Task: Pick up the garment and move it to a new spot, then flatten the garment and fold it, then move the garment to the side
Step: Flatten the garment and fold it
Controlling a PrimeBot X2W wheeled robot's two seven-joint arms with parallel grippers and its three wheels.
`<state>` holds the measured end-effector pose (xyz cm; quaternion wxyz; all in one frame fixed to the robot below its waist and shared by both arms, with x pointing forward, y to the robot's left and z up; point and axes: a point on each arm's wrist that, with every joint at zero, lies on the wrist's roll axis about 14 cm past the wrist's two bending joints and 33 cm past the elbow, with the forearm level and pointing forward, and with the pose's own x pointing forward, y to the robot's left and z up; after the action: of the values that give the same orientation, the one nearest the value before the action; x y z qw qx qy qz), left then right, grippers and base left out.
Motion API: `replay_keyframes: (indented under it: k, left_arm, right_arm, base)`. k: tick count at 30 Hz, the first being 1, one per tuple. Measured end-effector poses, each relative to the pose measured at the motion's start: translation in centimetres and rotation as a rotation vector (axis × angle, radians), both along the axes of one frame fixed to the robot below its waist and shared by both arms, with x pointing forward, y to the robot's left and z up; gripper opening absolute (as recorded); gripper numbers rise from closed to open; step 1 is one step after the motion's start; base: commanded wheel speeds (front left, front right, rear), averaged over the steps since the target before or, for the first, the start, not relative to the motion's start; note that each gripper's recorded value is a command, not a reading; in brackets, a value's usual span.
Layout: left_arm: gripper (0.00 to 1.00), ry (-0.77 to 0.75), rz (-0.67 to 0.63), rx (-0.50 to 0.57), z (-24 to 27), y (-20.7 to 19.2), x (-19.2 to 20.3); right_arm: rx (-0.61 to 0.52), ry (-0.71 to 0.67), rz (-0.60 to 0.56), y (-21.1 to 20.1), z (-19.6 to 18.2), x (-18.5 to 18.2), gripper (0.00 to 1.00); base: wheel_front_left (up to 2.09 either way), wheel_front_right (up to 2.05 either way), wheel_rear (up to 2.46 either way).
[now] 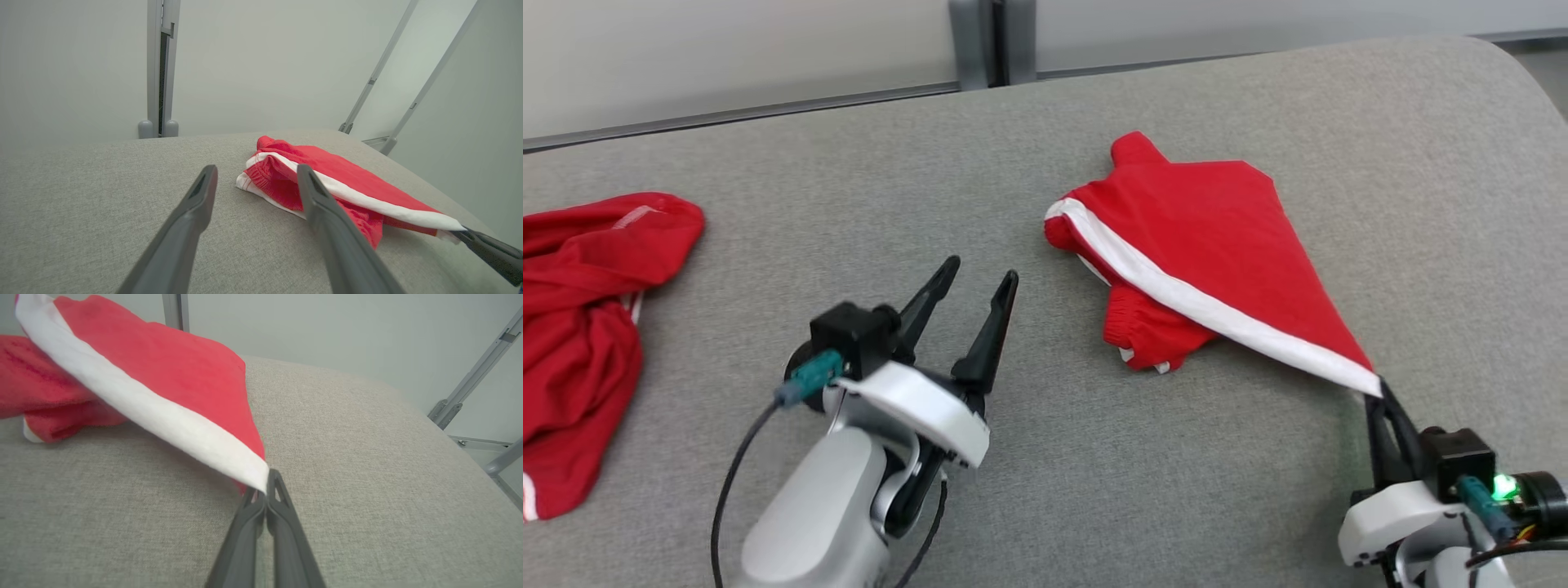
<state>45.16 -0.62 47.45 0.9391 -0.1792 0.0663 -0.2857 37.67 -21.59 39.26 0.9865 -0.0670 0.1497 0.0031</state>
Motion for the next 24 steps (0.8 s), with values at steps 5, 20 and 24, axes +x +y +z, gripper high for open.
replay_keyframes:
  k: [5,20,24]
  left_arm:
    - [1.00,0.077,-0.084,0.008,-0.8,-2.3,1.2]
    - [1.00,0.477,-0.378,0.207,-3.5,-5.8,6.2]
    - [1.00,0.577,-0.437,0.283,-4.3,-5.9,6.6]
  right_arm:
    - [-0.017,0.048,0.039,0.9,-1.3,-0.8,0.00]
    - [-0.015,0.064,0.061,1.3,-1.7,-0.3,0.00]
    - [-0.014,0.053,0.052,1.0,-1.2,-0.3,0.00]
  base:
    - [0.00,0.00,0.00]
    - [0.00,0.00,0.00]
    - [0.00,0.00,0.00]
